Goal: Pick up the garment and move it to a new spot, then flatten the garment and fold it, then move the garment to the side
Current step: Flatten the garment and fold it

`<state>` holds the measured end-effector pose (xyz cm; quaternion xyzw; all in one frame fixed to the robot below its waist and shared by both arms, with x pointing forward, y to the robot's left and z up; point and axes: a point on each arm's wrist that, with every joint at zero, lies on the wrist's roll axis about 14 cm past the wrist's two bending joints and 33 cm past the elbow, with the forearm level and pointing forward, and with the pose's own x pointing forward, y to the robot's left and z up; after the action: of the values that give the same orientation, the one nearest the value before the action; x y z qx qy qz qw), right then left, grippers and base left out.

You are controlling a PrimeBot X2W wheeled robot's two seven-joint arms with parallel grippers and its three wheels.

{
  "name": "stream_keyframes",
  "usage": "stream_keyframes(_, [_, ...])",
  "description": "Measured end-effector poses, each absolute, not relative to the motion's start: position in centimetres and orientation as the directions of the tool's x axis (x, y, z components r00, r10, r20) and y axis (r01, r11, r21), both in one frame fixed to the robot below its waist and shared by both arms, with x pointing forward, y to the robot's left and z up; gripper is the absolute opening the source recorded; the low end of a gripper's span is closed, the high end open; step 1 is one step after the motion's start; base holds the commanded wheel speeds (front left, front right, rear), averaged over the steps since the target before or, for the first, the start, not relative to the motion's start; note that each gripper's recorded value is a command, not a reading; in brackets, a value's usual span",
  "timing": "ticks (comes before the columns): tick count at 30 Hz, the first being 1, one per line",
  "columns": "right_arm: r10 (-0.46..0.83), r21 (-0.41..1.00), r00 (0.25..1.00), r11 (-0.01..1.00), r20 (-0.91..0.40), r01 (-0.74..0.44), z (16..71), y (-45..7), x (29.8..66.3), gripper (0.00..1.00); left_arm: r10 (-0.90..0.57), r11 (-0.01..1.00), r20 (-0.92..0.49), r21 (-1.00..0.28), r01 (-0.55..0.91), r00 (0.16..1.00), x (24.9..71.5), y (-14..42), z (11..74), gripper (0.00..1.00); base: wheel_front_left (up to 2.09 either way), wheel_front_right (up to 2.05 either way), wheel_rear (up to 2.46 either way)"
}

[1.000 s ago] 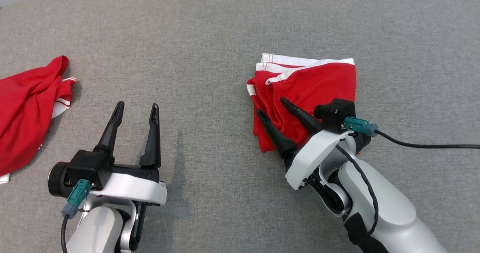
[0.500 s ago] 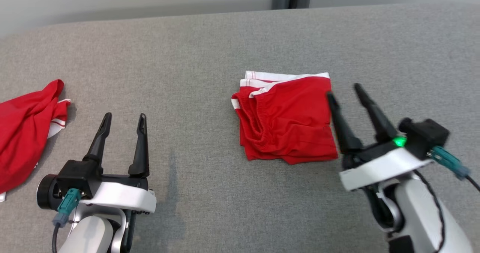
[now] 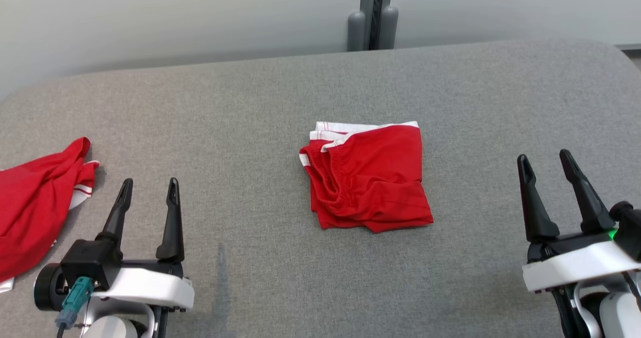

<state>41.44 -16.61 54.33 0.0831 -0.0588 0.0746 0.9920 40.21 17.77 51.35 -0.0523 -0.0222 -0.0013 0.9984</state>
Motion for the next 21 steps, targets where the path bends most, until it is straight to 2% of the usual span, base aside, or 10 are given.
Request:
stream_keyframes(13, [0.124,0.124,0.987,0.983,0.098,-0.136,54.7,-17.5,37.2,1.0,-0.027,0.998,0.074,-0.06,0.031,0.997,36.5,18.5,52.4,1.0,0.0,0.0,0.0])
stream_keyframes(21, [0.129,0.122,0.988,0.983,0.082,-0.138,54.7,-17.4,36.4,1.0,-0.009,0.999,0.074,-0.035,0.012,0.997,35.6,19.0,52.6,1.0,0.0,0.0,0.0])
